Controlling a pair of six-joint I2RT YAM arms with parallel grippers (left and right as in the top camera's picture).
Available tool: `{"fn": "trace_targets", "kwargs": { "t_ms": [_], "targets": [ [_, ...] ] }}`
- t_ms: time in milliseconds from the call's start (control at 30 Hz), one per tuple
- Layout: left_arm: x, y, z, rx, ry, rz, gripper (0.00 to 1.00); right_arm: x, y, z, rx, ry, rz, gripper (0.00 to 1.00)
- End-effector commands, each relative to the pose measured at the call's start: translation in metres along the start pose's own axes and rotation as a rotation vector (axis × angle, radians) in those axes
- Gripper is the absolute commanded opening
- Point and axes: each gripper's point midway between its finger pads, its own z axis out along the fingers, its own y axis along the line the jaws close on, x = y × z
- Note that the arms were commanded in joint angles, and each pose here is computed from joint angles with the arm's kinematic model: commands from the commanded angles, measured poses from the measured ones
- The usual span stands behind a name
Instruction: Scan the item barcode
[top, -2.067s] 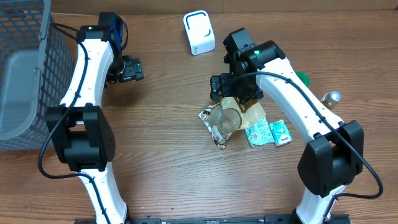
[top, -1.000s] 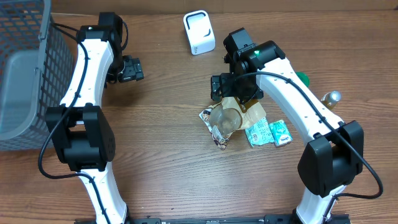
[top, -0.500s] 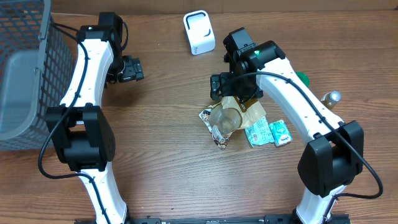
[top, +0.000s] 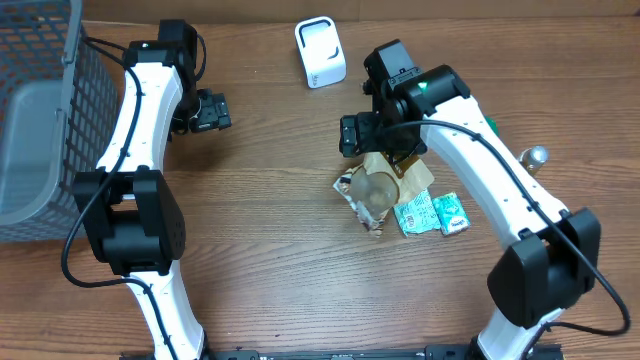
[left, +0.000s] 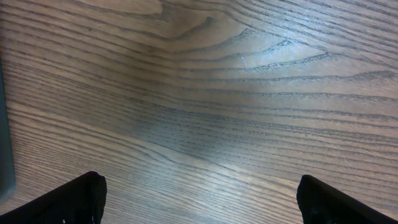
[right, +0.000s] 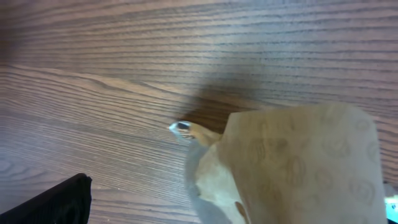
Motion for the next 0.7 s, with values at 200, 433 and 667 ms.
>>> {"fn": "trace_targets", "kwargs": {
  "t_ms": [200,433,667],
  "targets": [
    [-0.002,0.002,-0.01,-0.003,-0.024,-0.016,1.0,-0.001,0.01,-0.09,-0.071,-0.218,-0.026,1.0],
    [-0.002,0.003,-0.01,-0.003,-0.024,-0.017,1.0,0.003,0.013,-0.12,-0.096,-0.29,-0.035,1.0],
    [-0.002,0.002,-0.01,-0.003,-0.024,-0.016,1.0,0.008,0.014,-0.143,-0.116,-0.346,-0.043,1.0]
  ]
}}
